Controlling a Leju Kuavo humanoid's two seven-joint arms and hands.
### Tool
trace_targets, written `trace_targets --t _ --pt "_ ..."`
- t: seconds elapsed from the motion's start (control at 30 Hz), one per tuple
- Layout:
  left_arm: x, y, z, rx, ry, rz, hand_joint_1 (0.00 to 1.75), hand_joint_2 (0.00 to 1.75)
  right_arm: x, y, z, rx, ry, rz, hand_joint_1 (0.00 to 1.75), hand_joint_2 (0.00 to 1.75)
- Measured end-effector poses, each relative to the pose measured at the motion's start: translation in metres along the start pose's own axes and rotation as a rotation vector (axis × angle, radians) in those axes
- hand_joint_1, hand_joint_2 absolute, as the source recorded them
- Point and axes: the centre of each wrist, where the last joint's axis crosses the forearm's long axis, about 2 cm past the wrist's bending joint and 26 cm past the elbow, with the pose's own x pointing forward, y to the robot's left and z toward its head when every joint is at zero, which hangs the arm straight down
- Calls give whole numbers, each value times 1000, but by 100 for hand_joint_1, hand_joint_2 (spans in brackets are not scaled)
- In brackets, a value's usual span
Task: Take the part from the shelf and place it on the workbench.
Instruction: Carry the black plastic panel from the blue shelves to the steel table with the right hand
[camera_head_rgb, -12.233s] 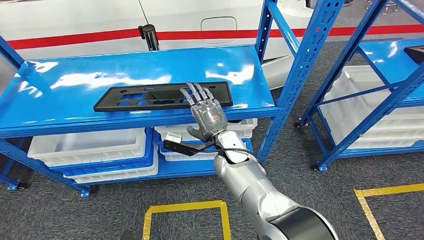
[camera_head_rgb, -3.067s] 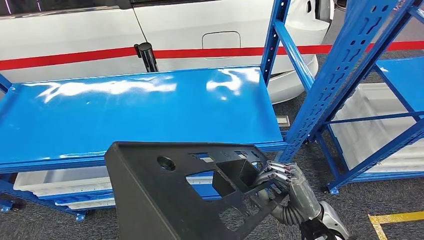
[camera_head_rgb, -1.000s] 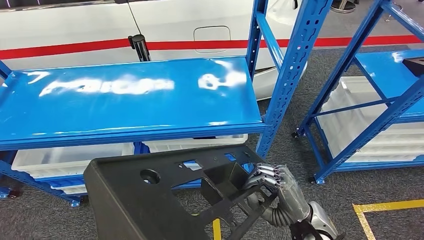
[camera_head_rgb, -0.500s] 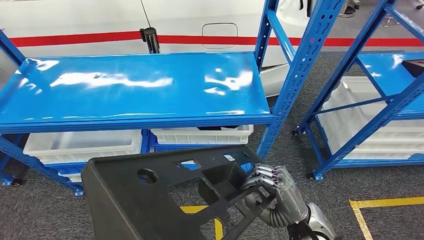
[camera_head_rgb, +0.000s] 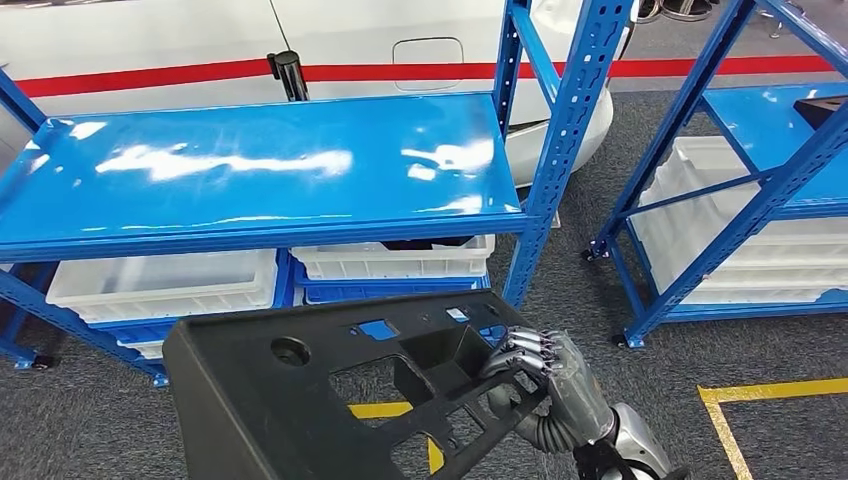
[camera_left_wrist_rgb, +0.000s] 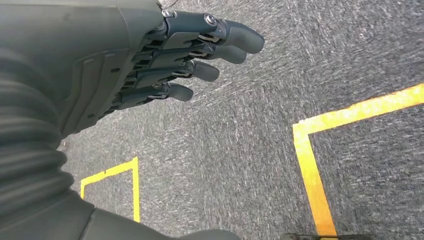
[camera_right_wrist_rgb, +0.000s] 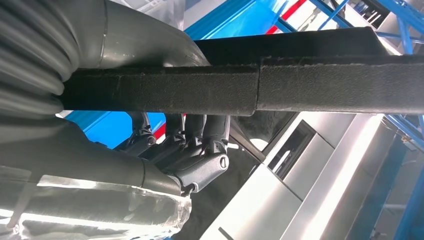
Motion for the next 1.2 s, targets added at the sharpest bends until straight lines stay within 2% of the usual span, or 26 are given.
trace_targets --t 0.23,0.7,1.2 --pt "-1 0 0 -1 6 2 0 175 0 1 1 3 4 -5 175 175" --pt "-1 -4 1 -22 13 -8 0 175 7 -1 22 28 42 6 175 175" --pt "-1 -4 1 -29 23 -43 0 175 9 -1 21 34 32 22 175 175"
